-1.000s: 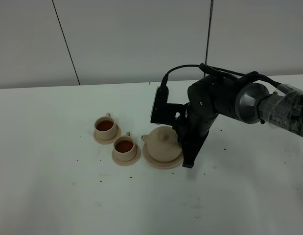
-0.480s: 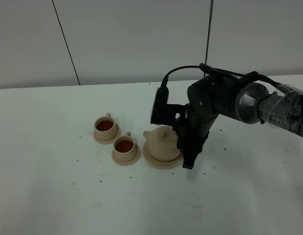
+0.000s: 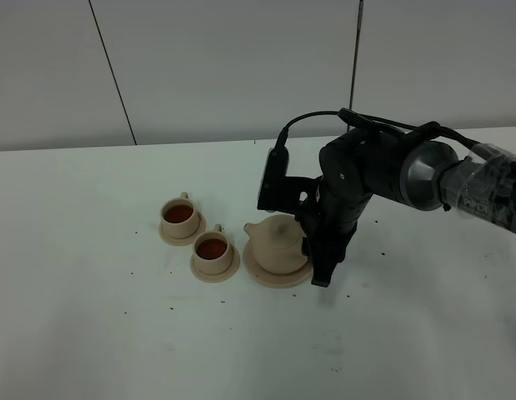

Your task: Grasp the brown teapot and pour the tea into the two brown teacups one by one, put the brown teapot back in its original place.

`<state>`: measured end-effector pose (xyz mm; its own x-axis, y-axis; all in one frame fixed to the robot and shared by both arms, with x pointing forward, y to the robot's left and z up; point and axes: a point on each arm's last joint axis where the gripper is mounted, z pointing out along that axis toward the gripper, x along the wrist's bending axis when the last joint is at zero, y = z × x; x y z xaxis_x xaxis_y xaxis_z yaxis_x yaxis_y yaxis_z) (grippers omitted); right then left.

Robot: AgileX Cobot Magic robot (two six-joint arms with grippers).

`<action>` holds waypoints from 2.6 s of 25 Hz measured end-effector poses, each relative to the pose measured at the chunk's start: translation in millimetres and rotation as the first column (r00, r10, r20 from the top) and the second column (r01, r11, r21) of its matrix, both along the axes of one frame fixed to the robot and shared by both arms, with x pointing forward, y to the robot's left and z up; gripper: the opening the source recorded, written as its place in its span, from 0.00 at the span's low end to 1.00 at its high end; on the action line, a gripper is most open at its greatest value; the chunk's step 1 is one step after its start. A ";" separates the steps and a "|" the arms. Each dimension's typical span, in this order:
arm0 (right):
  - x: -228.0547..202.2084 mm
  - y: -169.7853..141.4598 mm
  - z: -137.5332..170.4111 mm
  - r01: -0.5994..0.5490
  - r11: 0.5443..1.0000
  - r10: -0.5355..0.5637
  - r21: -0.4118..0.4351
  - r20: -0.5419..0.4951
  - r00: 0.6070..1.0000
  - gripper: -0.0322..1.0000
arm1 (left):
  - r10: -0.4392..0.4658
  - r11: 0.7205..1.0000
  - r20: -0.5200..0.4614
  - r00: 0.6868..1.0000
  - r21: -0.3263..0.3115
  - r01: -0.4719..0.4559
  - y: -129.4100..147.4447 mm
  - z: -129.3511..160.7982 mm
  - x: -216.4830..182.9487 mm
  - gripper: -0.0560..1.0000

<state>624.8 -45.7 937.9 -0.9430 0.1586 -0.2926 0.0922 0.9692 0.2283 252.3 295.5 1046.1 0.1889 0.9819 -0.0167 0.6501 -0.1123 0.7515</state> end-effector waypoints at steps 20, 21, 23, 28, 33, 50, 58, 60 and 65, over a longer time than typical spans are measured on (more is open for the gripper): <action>-13.3 -90.2 149.4 0.348 0.918 -0.370 0.187 0.095 0.924 0.38 | 0.000 1.000 0.000 1.000 0.000 0.000 0.0 0.0 0.0 0.28; -15.0 -97.1 157.3 0.367 0.905 -0.392 0.216 0.086 0.916 0.37 | 0.000 1.000 0.000 1.000 0.000 0.000 0.0 0.0 0.0 0.28; -20.6 -108.3 174.0 0.390 0.880 -0.424 0.271 0.078 0.902 0.34 | 0.000 1.000 0.000 1.000 0.000 0.000 0.0 0.0 0.0 0.28; -38.7 -137.8 214.6 0.420 0.839 -0.483 0.347 0.120 0.867 0.30 | 0.000 1.000 0.000 1.000 0.000 0.000 0.0 0.0 0.0 0.28; -65.7 -169.3 246.5 0.449 0.795 -0.547 0.407 0.161 0.822 0.29 | 0.000 1.000 0.000 1.000 0.000 0.000 0.0 0.0 0.0 0.28; -201.8 -264.5 214.0 0.603 0.547 -0.828 0.580 0.269 0.492 0.29 | 0.000 1.000 0.000 1.000 0.000 0.000 0.0 0.0 0.0 0.28; -265.3 -276.6 225.1 0.628 0.469 -0.883 0.621 0.351 0.312 0.29 | 0.000 1.000 0.000 1.000 0.000 0.000 0.0 0.0 0.0 0.28; -276.6 -279.3 221.9 0.681 0.435 -0.899 0.589 0.331 0.288 0.29 | 0.000 1.000 0.000 1.000 0.000 0.000 0.0 0.0 0.0 0.28; -306.9 -279.6 219.6 0.709 0.393 -0.917 0.586 0.313 0.250 0.29 | 0.000 1.000 0.000 1.000 0.000 0.000 0.0 0.0 0.0 0.28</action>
<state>317.9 -325.3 1157.6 0.0702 0.9045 -0.4207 0.5596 0.3134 0.7672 252.3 295.5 1046.1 0.1889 0.9819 -0.0167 0.6501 -0.1123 0.7515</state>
